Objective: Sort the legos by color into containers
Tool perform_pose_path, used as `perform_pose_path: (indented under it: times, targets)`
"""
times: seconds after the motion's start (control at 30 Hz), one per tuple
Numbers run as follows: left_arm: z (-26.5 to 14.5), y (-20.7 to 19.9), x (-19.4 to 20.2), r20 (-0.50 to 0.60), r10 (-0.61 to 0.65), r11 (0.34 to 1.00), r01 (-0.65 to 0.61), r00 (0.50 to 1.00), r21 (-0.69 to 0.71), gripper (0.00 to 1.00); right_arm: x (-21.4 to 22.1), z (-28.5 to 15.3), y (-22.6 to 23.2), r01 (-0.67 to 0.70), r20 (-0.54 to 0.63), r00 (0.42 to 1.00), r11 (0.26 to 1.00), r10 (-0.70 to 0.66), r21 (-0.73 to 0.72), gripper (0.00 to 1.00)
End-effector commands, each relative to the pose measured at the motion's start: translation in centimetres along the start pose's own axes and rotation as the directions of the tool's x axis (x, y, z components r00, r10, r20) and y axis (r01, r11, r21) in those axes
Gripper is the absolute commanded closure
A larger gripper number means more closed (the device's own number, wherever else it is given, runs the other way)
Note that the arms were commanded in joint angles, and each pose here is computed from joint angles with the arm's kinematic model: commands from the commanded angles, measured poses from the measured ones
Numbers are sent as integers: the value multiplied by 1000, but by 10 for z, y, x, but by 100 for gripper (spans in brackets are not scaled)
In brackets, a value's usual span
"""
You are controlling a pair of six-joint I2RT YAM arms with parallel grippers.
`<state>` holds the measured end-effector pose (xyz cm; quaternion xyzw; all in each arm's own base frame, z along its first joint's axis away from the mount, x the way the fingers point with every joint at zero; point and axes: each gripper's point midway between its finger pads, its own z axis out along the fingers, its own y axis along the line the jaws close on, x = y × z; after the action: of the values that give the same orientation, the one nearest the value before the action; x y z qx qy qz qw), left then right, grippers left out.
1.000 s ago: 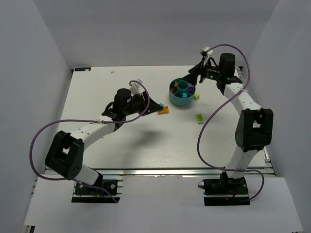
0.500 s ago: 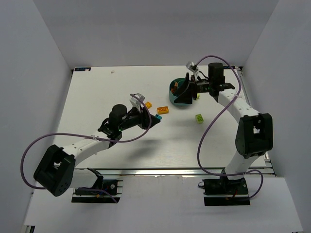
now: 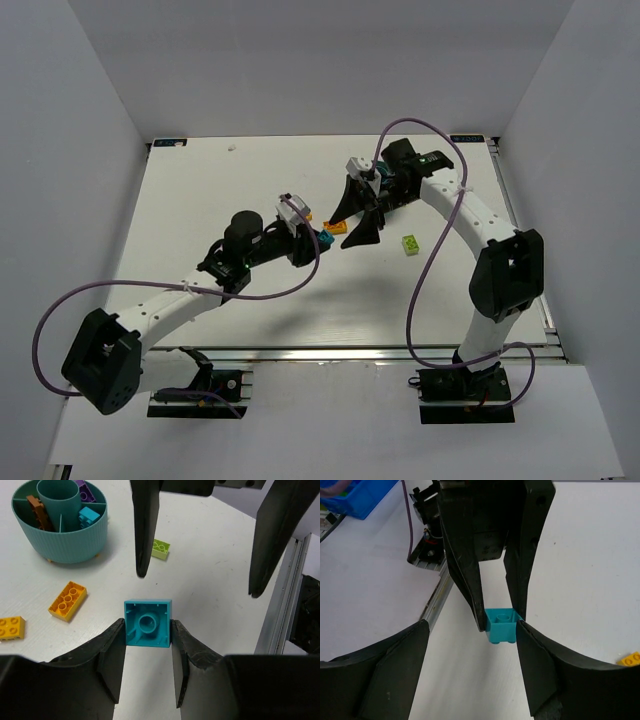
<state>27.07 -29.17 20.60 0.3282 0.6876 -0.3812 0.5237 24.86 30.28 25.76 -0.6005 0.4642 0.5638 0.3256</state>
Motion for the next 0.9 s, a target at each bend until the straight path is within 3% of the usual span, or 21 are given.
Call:
perform_pose_path:
  times: [0.0,0.5,0.87]
  targets:
    - [-3,-6,-27,35,124,992,-124,992,-3,86,-2,1,10,53,-15,998,998,-53,-25,25]
    - [1,-21,-33,54,138,990,-140,989,26,87,9,12,5,57,-55,997,997,-59,-49,28]
    - [2,-23,-38,74,146,989,-148,987,26,87,20,15,2,47,-87,995,998,-51,-52,38]
